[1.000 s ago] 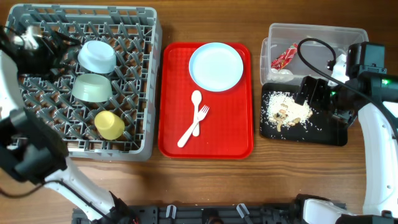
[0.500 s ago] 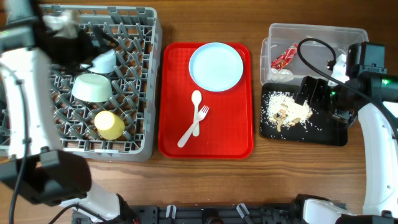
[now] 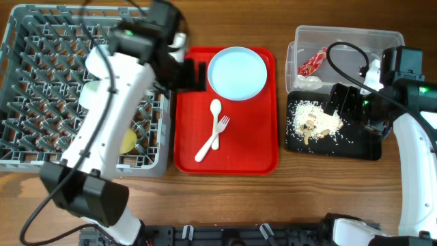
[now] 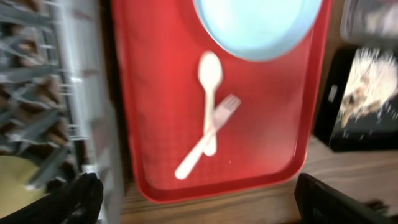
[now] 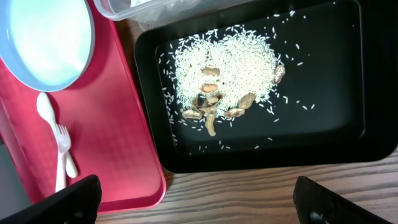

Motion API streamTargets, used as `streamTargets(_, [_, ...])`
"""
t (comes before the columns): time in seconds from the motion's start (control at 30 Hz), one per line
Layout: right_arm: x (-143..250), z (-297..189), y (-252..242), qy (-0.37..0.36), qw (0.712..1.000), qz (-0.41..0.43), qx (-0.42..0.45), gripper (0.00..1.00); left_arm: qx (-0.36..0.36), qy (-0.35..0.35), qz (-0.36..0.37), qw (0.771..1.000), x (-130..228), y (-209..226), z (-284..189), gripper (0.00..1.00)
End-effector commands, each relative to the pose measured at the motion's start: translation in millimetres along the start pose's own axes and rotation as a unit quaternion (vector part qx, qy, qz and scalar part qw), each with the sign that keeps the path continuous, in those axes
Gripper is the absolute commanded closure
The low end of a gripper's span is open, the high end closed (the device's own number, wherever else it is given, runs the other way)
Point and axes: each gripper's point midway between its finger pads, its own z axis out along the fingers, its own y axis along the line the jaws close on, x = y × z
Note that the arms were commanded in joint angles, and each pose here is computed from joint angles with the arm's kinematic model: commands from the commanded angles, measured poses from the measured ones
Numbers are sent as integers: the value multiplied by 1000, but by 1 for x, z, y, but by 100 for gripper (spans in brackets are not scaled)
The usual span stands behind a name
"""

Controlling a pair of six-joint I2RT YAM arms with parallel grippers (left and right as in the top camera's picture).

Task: Sort waste into correct bins and load items into the dishwasher rack
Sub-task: 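Reach the left gripper to the red tray and grasp the white fork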

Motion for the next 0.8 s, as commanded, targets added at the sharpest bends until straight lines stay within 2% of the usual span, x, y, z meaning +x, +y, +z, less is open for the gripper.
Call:
streamTargets(0.0, [-2, -8, -2, -15, 1000, -9, 6, 0, -28, 50, 23, 998, 26, -11, 38, 0])
streamTargets(0.33, [-2, -8, -2, -15, 1000, -9, 6, 0, -62, 140, 66, 986, 95, -6, 113, 0])
streamTargets(0.6, [-2, -8, -2, -15, 1000, -9, 6, 0, -59, 145, 134, 979, 128, 4, 167, 10])
streamTargets(0.77, [-2, -8, -2, -14, 1000, -9, 7, 0, -70, 126, 160, 977, 134, 14, 188, 15])
